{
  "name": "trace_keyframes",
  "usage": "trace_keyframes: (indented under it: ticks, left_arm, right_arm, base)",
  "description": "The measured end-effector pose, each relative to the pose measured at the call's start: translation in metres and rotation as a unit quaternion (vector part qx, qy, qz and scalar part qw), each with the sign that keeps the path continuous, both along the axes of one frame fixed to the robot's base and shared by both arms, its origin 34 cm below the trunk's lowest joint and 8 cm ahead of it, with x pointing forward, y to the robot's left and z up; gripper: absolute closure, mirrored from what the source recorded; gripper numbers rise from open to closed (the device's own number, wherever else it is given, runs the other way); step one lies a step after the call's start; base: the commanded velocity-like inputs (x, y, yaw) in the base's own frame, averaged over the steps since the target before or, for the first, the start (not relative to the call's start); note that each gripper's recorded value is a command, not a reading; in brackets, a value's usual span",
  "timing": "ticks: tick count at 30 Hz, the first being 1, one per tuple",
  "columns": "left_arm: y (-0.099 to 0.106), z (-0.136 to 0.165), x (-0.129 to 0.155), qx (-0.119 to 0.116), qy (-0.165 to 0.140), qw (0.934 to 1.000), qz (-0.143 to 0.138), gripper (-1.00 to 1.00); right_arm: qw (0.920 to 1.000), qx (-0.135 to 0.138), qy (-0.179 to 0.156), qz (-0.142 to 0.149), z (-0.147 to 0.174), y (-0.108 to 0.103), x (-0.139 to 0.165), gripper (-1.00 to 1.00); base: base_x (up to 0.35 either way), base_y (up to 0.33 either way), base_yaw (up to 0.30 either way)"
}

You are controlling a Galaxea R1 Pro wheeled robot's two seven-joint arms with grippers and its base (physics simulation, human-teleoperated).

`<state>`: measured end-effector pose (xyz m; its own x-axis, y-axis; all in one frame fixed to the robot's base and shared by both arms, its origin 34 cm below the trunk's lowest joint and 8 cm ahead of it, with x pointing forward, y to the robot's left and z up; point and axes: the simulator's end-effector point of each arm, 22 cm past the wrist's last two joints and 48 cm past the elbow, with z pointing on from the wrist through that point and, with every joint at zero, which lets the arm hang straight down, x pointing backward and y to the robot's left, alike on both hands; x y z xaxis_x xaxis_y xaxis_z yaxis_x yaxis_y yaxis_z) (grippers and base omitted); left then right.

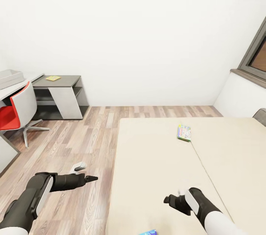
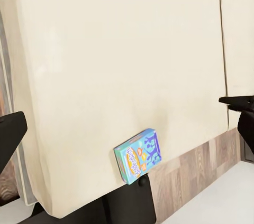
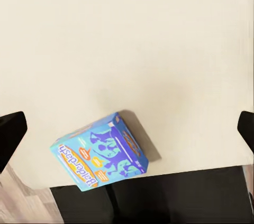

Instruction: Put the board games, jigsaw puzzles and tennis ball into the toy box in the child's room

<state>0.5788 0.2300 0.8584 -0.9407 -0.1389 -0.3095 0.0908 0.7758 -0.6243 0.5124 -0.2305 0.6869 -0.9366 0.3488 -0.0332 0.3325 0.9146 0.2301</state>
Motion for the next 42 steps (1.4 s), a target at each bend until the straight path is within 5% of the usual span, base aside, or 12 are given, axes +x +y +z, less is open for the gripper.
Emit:
trace_keyframes:
  ticks: [24,29,33,42]
  left_arm:
    - [-0.002,-0.005,-0.001,-0.005,0.005,1.0,-0.002,-1.0]
    - [-0.014,0.006,-0.005,-0.045,0.008,0.9989,-0.014,-1.0]
    - [-0.031,0.023,-0.01,-0.102,0.005,0.9942,-0.033,-1.0]
    - [-0.042,0.033,-0.015,-0.147,0.006,0.9881,-0.045,-1.0]
  right_arm:
    - [0.9998,0.003,0.019,0.003,-0.006,0.004,-0.005,-1.0]
    - [0.9997,0.003,0.024,0.003,-0.009,0.004,-0.008,-1.0]
    - [0.9996,0.003,0.028,0.003,-0.012,0.005,-0.01,-1.0]
    - [0.9993,0.003,0.036,0.003,-0.018,0.004,-0.016,-1.0]
  base:
    - [0.0,0.0,0.0]
    - [0.0,0.0,0.0]
    - [0.0,0.0,0.0]
    - [0.0,0.0,0.0]
